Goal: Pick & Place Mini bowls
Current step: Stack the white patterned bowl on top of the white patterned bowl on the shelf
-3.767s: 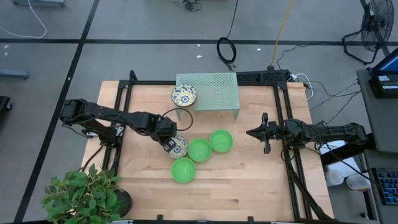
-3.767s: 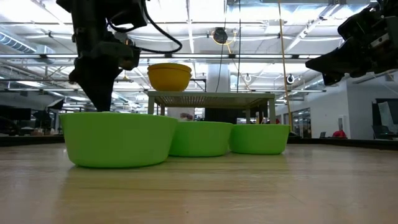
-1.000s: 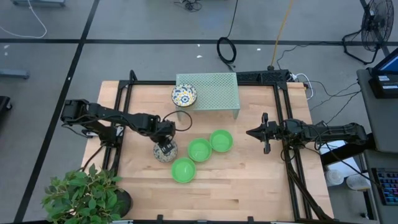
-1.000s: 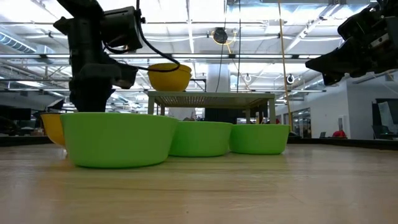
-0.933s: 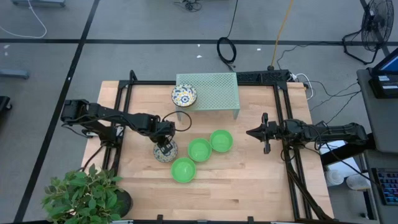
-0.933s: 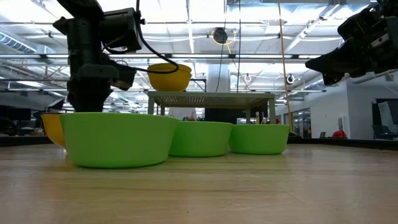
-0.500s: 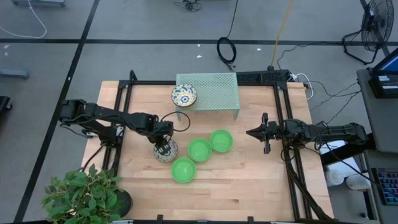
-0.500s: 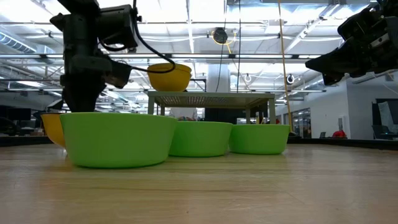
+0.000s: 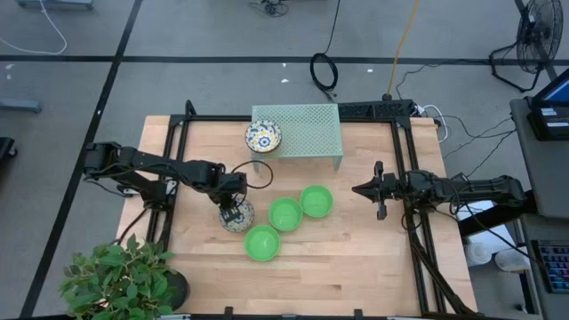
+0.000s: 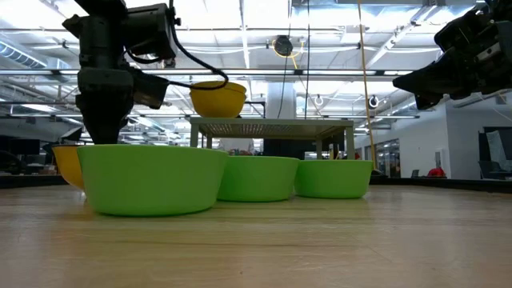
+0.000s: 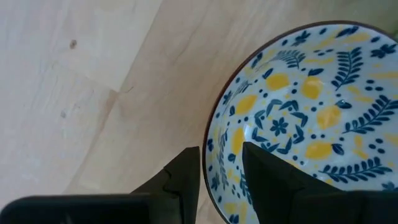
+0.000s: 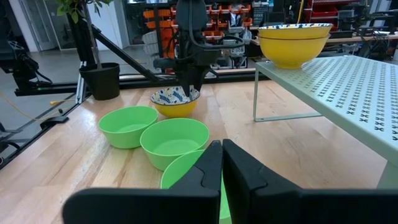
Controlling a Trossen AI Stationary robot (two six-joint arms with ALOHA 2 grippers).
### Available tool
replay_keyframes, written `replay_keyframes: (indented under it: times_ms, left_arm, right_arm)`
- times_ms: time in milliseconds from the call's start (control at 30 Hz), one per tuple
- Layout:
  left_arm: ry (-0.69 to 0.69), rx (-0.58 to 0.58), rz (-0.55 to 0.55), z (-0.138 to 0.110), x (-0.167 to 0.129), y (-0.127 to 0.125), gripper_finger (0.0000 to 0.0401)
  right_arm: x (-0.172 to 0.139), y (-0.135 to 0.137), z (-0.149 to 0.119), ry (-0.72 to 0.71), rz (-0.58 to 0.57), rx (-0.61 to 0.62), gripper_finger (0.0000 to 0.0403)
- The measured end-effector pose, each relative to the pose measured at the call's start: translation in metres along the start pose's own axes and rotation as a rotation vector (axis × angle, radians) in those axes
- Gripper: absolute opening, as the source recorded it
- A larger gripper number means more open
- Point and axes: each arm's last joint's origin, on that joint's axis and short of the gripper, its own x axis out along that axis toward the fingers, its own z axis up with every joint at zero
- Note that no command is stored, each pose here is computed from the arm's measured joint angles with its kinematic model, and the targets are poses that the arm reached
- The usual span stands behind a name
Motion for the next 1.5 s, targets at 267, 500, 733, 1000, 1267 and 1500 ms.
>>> replay_keyframes:
  times_ms: [267, 500, 733, 1000, 1267, 1500]
  left_arm:
    - [0.0, -0.055, 0.001, -0.0001, 0.0, 0.0, 0.0122]
    - [-0.026, -0.19, 0.023, 0.0009, 0.0, 0.0, 0.0122]
    - [-0.037, -0.177, 0.04, 0.0011, -0.0001, 0.0005, 0.0122]
    - [-0.032, -0.104, 0.039, -0.0016, 0.0004, -0.0041, 0.0122]
    - [-0.033, -0.102, 0.05, -0.0021, 0.0005, -0.004, 0.0122]
    - [-0.028, -0.104, 0.071, -0.0032, 0.0004, -0.0029, 0.0122]
  right_arm:
    - [0.0, 0.0, 0.0, 0.0, 0.0, 0.0, 0.0]
    - [0.0, 0.0, 0.0, 0.0, 0.0, 0.0, 0.0]
    - [0.0, 0.0, 0.0, 0.0, 0.0, 0.0, 0.0]
    - [0.0, 0.0, 0.0, 0.0, 0.0, 0.0, 0.0]
    - [0.0, 0.0, 0.0, 0.0, 0.0, 0.0, 0.0]
    - [0.0, 0.0, 0.0, 0.0, 0.0, 0.0, 0.0]
